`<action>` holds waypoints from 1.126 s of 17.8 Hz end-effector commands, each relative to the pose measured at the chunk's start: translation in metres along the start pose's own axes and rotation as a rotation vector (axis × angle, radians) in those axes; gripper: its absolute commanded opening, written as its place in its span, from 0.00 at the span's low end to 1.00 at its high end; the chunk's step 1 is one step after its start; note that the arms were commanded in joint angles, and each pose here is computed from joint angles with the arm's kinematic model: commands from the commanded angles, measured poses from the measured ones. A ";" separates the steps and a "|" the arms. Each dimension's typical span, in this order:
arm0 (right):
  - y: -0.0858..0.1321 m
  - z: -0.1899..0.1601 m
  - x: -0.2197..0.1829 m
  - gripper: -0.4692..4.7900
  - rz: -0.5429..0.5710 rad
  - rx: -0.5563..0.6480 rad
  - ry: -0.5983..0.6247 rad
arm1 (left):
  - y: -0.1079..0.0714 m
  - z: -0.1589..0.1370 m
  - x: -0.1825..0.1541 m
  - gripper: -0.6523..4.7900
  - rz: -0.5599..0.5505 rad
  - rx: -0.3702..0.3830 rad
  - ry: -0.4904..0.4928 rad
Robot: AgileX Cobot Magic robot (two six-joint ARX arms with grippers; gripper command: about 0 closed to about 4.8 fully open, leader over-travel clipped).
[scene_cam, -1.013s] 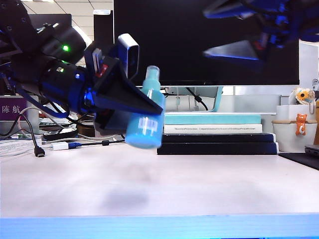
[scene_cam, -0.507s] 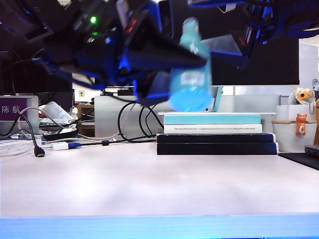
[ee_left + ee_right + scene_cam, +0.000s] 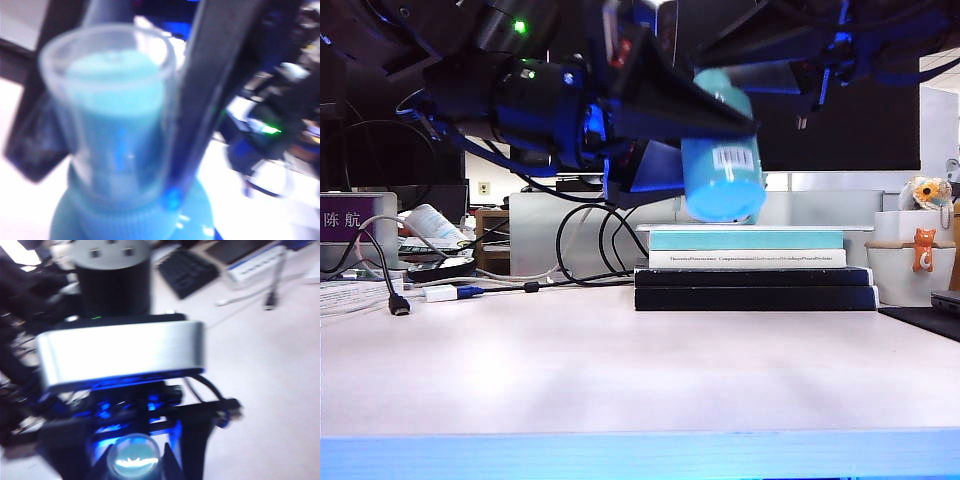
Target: Pick up the sprayer with the left hand and remove the lid with the right hand then place it on the table.
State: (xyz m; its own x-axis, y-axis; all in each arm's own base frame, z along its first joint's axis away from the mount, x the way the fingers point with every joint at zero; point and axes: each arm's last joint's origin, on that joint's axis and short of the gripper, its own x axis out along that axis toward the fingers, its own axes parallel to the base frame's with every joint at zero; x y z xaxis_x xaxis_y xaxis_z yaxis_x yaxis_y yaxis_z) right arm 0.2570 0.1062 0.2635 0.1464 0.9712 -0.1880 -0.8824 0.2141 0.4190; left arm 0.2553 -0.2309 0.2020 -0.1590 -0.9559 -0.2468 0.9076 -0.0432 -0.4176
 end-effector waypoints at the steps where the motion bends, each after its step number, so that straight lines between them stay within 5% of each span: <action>1: 0.000 0.015 -0.001 0.08 -0.096 -0.085 -0.084 | -0.009 0.000 0.011 0.50 -0.080 0.046 0.014; 4: 0.001 0.019 -0.001 0.08 -0.082 -0.126 -0.106 | -0.005 -0.009 0.014 0.50 -0.200 0.026 0.031; 6: 0.000 0.017 -0.001 0.08 -0.110 -0.111 -0.098 | -0.003 -0.010 0.014 0.50 -0.148 0.073 0.034; 13: -0.010 0.015 -0.004 0.08 -0.432 -0.093 -0.118 | 0.038 -0.013 -0.037 0.50 0.337 0.159 0.044; 20: -0.034 -0.027 0.000 0.08 -0.668 -0.066 -0.039 | 0.056 -0.021 -0.076 0.34 0.471 0.334 -0.007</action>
State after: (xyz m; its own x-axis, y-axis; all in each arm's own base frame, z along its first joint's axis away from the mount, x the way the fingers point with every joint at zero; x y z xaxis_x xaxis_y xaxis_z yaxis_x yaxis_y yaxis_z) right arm 0.2731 0.0963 0.2320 0.6713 0.6521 -0.3523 -0.6339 0.7515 0.1830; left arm 0.3106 -0.1545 0.1763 0.2810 -0.8819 -0.3785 0.9503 0.3107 -0.0183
